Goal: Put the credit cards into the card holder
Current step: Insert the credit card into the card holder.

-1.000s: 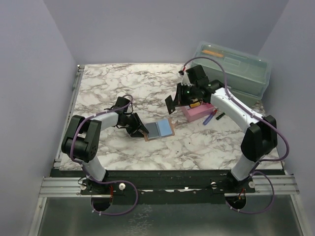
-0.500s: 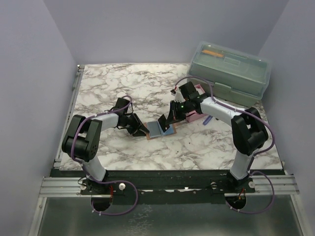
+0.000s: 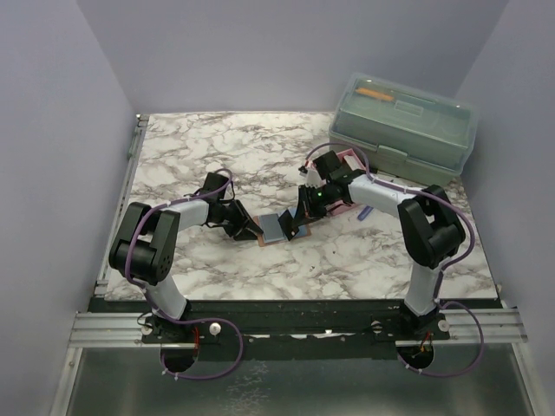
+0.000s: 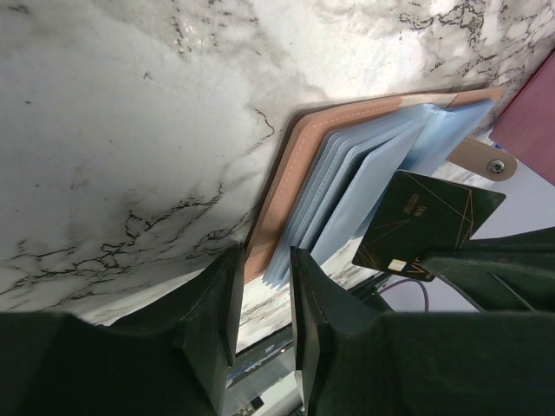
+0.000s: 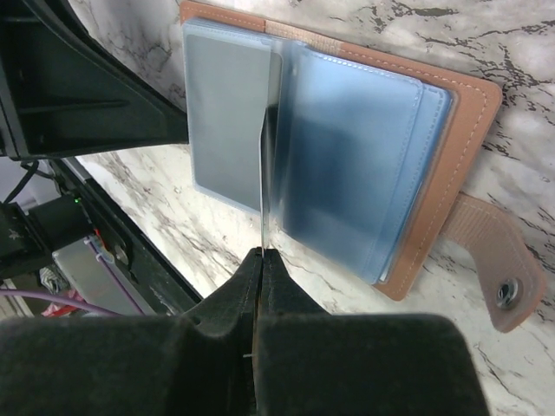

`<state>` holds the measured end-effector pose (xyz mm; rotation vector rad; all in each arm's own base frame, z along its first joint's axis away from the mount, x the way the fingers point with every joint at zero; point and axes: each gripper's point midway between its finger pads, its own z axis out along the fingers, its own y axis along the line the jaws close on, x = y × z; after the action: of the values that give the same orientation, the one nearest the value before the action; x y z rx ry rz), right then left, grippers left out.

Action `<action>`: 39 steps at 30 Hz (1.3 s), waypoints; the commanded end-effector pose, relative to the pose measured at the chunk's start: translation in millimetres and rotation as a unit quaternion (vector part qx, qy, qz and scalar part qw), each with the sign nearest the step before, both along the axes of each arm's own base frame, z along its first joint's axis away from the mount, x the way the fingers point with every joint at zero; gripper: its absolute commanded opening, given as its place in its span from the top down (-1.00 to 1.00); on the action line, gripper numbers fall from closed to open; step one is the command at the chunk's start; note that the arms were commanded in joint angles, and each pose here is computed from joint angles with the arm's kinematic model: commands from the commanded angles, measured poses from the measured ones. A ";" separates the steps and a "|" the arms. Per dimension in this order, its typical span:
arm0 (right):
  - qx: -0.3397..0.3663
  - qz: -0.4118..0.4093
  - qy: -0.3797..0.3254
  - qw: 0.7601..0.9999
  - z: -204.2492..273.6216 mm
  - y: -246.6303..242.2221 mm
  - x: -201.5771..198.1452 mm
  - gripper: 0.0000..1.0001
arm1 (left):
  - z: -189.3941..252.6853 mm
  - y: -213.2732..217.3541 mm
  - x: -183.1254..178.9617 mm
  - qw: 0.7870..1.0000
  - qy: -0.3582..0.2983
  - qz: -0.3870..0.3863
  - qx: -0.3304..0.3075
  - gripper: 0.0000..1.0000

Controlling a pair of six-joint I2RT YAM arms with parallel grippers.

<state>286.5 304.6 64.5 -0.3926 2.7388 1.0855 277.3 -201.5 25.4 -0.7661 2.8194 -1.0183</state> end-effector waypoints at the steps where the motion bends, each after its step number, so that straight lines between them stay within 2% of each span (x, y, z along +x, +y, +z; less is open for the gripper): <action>1: 0.007 0.017 0.012 1.000 -14.4 1.7 -4.9 0.99 | -36.8 19.4 -12.8 0.997 0.028 0.006 0.068 0.31; 15: -0.026 -0.002 0.013 1.000 -23.9 -10.5 2.8 0.99 | -37.1 19.4 -13.5 0.997 0.030 0.005 0.068 0.31; 31: -0.020 0.005 0.026 0.999 -29.9 -15.3 -7.9 0.99 | -37.6 18.4 -10.3 0.997 0.031 0.005 0.068 0.31; 39: -0.008 0.010 0.032 0.999 -32.0 -6.1 0.2 0.99 | -37.2 19.1 -12.1 0.997 0.031 0.004 0.069 0.32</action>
<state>282.8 295.0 41.7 -0.3779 2.7941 1.0900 278.6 -203.5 25.4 -0.7648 2.8255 -1.0317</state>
